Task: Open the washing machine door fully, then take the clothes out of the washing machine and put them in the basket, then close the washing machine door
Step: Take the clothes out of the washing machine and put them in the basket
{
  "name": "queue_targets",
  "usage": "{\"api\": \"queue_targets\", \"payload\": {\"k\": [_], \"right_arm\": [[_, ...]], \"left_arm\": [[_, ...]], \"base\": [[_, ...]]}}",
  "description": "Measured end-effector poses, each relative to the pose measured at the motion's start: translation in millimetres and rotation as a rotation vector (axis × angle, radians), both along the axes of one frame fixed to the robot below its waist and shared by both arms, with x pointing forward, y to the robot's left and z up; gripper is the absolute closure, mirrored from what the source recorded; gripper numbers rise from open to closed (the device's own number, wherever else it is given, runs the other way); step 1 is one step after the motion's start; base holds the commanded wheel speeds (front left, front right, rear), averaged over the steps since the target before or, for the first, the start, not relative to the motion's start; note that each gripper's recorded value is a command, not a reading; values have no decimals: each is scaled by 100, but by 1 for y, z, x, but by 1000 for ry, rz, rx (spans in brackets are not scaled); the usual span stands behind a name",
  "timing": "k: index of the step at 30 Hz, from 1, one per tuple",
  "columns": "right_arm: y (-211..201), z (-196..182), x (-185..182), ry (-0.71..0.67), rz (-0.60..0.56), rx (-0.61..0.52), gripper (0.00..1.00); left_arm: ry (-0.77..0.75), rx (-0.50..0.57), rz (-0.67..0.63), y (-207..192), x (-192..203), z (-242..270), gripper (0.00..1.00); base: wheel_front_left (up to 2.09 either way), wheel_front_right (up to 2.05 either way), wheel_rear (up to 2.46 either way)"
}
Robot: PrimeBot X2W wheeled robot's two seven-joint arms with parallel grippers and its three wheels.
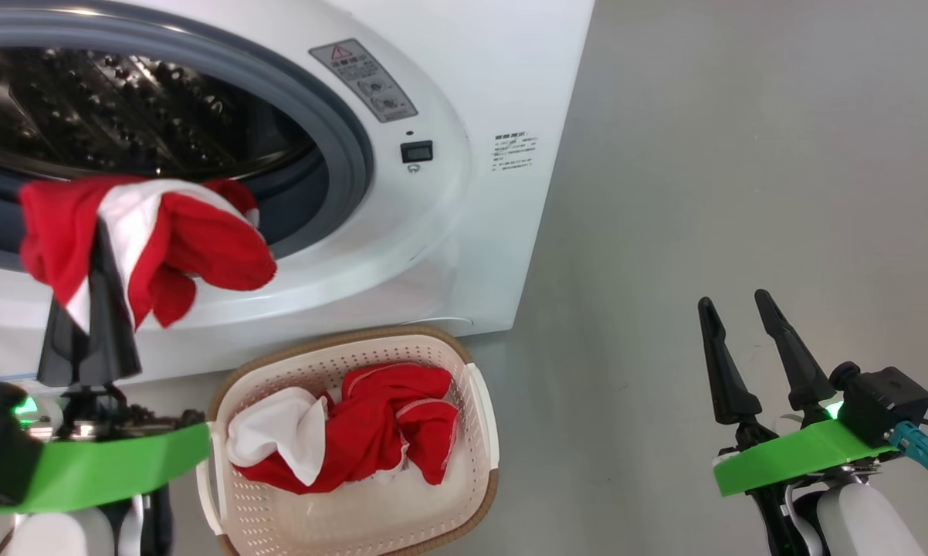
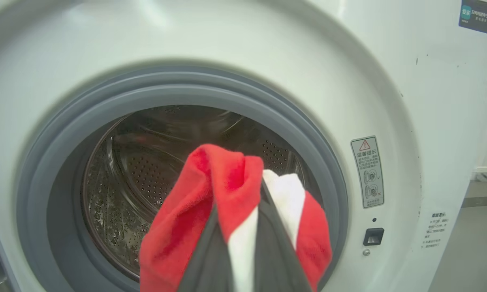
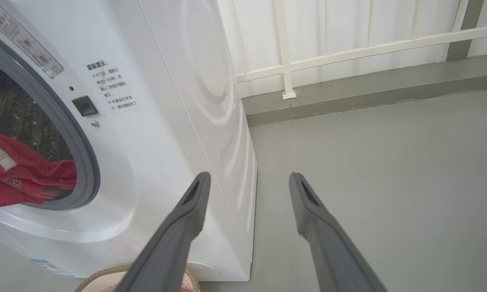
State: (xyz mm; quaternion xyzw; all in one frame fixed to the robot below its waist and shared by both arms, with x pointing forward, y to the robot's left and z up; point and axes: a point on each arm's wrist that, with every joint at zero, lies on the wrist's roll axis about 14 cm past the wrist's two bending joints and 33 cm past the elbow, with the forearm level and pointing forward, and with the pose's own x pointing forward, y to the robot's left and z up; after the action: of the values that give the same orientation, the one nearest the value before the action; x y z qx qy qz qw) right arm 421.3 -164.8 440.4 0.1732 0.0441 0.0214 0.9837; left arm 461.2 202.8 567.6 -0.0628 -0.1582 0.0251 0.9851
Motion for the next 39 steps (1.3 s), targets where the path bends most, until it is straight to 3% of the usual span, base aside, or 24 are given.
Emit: {"api": "queue_targets", "payload": {"k": [6, 22, 39], "right_arm": [[-1, -6, 1, 13, -3, 0, 0], [-6, -23, 10, 51, -17, -5, 0], [-18, -56, 28, 112, -44, -20, 0]], "left_arm": [[-41, -16, 38, 2, -2, 11, 100], [534, -106, -79, -30, -17, -180, 100], [835, -71, -229, -71, -19, -283, 100]], "base": [[0, 0, 0], [0, 0, 0], [0, 0, 0]]}}
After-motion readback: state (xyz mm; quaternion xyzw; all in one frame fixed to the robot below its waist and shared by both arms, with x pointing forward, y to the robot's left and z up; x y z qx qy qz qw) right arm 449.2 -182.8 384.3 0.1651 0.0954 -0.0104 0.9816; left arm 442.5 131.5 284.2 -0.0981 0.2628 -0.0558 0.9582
